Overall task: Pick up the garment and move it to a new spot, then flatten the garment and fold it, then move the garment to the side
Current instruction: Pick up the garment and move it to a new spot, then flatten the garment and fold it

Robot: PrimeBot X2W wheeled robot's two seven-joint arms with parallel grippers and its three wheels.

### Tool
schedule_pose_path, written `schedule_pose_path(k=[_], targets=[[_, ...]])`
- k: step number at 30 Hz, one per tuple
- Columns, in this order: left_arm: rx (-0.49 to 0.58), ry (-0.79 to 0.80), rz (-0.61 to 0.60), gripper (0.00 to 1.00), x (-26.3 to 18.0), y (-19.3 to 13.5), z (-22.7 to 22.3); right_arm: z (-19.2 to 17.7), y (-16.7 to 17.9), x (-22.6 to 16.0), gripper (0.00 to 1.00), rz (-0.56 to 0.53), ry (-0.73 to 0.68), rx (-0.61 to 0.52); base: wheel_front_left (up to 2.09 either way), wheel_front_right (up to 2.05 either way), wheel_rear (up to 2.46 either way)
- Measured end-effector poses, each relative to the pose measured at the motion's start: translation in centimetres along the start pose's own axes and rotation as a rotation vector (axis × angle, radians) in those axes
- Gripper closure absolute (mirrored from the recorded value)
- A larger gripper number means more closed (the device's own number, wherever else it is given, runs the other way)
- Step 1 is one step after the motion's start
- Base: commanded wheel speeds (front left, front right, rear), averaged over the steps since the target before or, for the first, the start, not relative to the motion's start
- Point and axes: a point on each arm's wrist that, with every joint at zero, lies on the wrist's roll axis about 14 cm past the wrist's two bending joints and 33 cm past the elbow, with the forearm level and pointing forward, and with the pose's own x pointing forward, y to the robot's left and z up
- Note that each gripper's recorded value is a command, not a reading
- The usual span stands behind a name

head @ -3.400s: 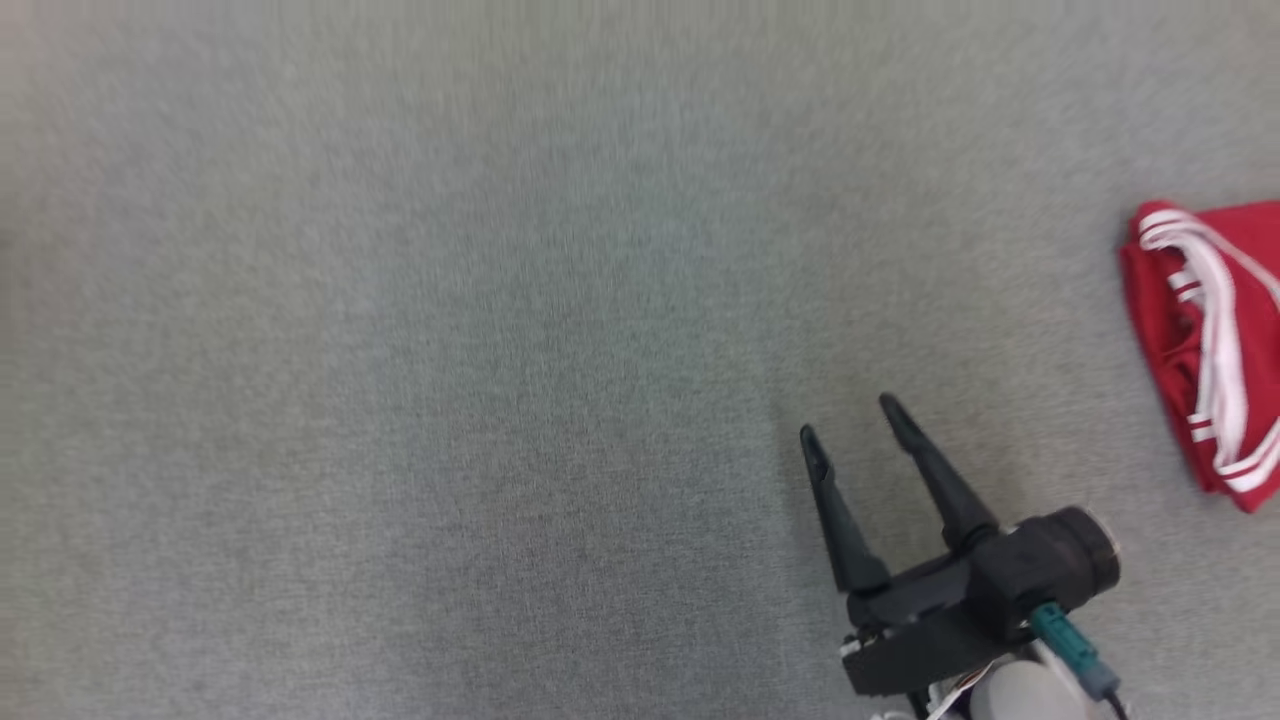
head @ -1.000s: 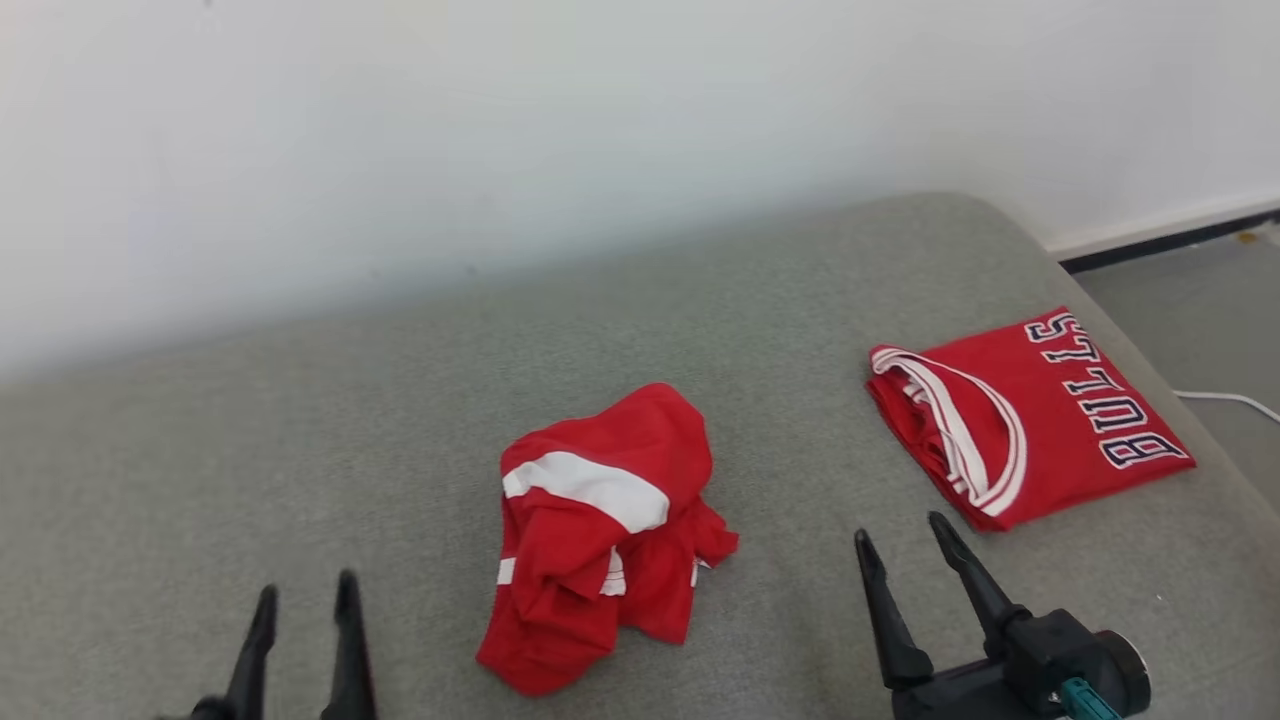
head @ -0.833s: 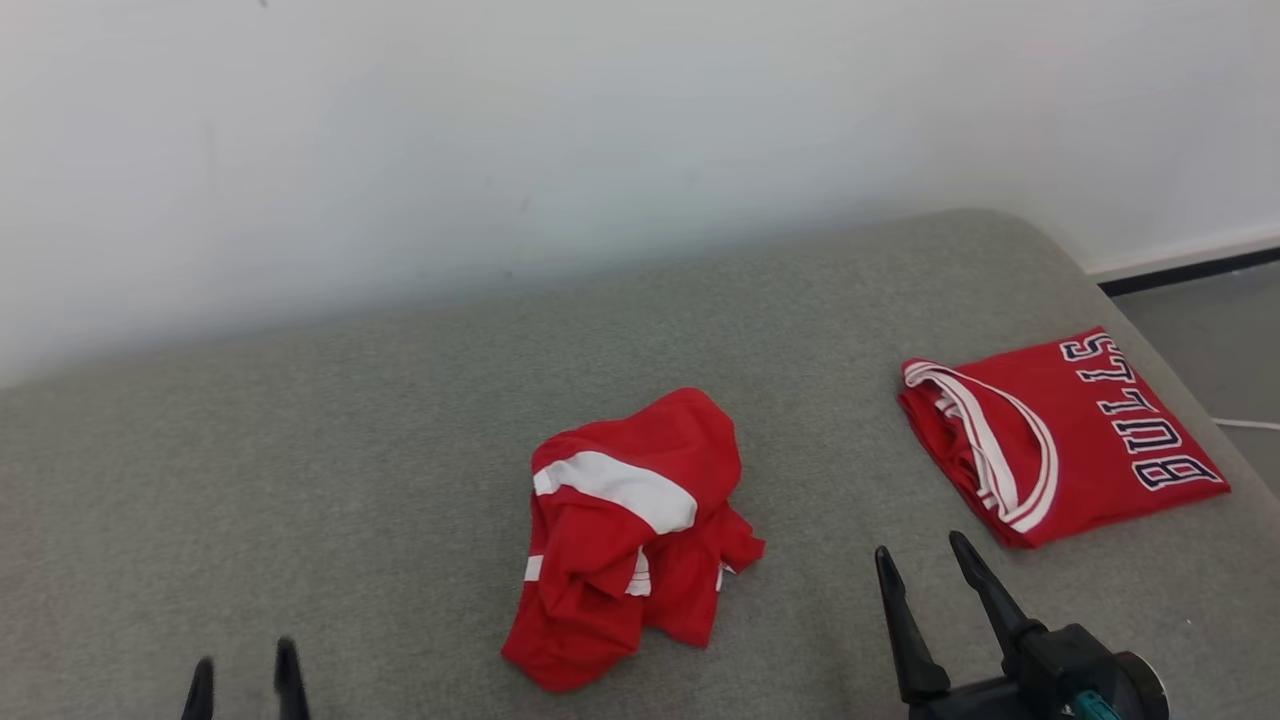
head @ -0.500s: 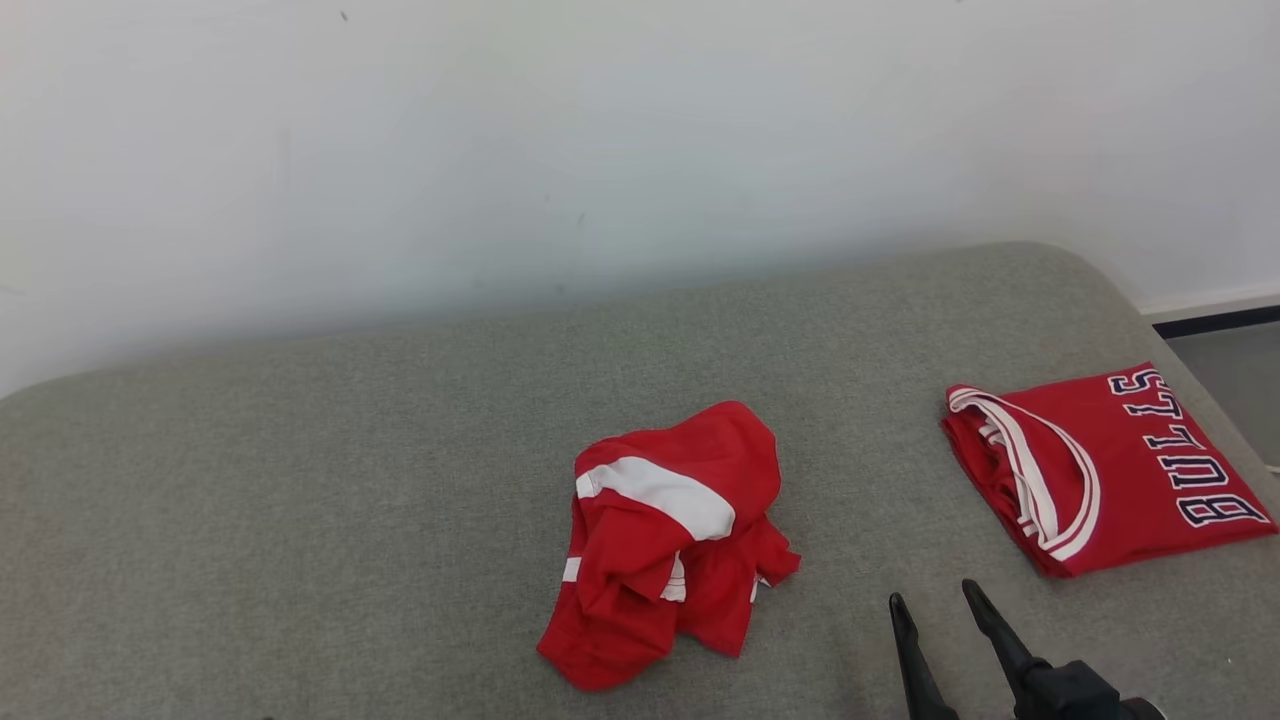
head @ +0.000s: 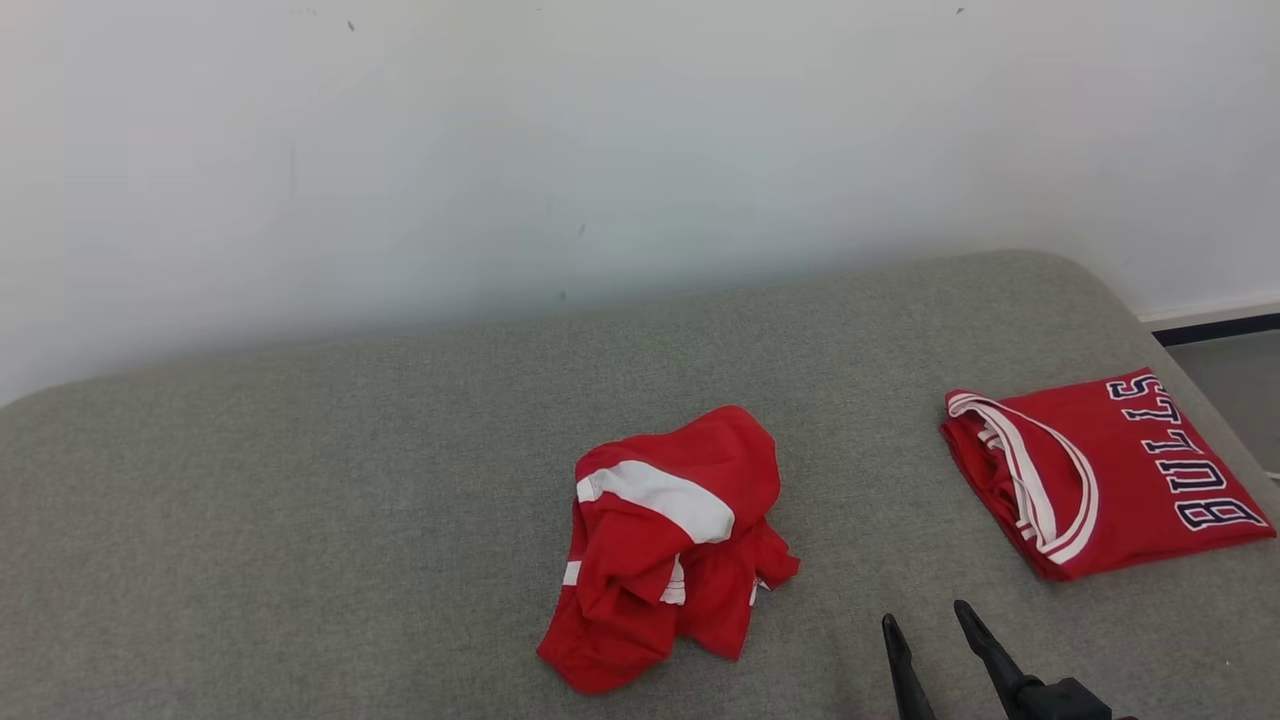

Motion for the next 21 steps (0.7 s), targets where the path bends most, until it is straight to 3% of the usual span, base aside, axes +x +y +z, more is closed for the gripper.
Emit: schedule_pose_path(k=[21], targets=[[-0.017,0.032,-0.018,0.0,0.08,-0.61,-1.01,-0.1,0.15,-0.12,0.0,0.002,0.003,0.003,0.0,0.0,0.0]])
